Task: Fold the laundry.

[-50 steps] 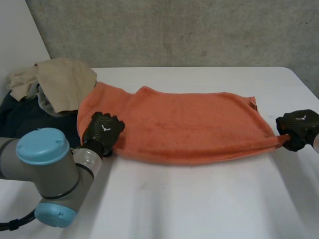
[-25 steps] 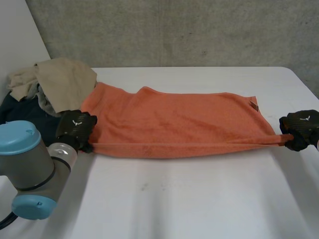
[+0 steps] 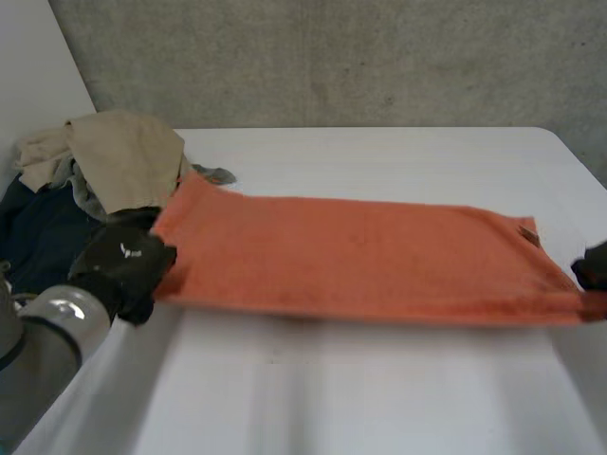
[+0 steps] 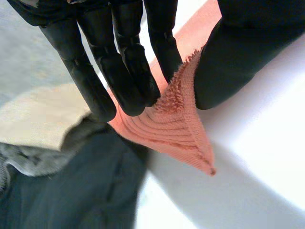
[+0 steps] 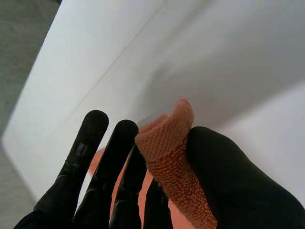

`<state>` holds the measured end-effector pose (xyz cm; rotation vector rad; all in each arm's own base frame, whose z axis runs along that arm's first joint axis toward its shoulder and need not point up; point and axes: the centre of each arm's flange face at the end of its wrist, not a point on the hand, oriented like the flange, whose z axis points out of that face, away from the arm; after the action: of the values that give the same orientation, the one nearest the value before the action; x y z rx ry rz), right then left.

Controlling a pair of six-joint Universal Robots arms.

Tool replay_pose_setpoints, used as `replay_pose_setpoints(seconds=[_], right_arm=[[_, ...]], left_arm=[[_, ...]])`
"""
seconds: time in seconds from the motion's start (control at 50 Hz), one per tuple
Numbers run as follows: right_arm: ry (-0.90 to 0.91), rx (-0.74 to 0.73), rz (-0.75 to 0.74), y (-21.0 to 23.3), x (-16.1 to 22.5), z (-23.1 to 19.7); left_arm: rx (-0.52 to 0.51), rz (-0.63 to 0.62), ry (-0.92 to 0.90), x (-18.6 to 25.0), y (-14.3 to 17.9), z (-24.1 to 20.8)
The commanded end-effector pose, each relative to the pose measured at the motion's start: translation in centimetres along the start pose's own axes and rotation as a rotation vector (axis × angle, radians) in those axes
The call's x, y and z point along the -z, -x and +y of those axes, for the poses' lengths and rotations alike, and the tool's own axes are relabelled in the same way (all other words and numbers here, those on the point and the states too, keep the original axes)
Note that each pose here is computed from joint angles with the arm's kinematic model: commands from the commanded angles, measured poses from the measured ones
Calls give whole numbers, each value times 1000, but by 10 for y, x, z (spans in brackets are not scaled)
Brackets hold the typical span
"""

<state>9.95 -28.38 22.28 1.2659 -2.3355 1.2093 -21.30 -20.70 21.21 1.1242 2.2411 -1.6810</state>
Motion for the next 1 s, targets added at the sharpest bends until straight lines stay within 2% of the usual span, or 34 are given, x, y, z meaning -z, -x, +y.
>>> replay_pose_setpoints(seconds=[0.02,0.12,0.22,0.3,0.38,0.4,0.44,0.46,0.48,0.5,0.54,0.6,0.64,0.7,0.84,1.0], right_arm=[[88,101,-159,22,22,9],[90,92,-162,24,-2,18],[103,70,-72,13,-31,19],[41,62,61,0,-51,0],[-96,80,187,-15,-73,-36],[-176,81,262,-28,-74,-57],[-266,68,354,-49,-70,-79],[-366,44,454,-71,-61,-102],[-420,29,501,-81,-56,-113],[-473,13,551,-92,-49,-123],[-628,-32,687,-122,-22,-150],[-745,-64,773,-139,5,-167],[-810,-76,803,-144,22,-175],[-808,-77,792,-141,26,-175],[-720,-96,686,-119,4,-154],[-568,-133,486,-81,-39,-119]], left_arm=[[-210,176,193,2,-23,27],[-228,195,216,-37,-29,36],[-235,111,111,-77,-21,21],[-244,19,-4,-115,-13,8],[-269,-120,-198,-148,5,-34],[-281,-200,-300,-156,18,-60],[-287,-298,-422,-160,35,-91],[-288,-350,-485,-160,45,-107],[-283,-453,-613,-156,65,-140],[-278,-503,-672,-153,75,-154],[-277,-621,-826,-139,101,-189],[-277,-677,-942,-124,114,-214],[-262,-681,-983,-115,119,-222],[-215,-653,-996,-107,121,-224],[-166,-527,-893,-110,103,-184],[-164,-331,-722,-126,47,-121]])
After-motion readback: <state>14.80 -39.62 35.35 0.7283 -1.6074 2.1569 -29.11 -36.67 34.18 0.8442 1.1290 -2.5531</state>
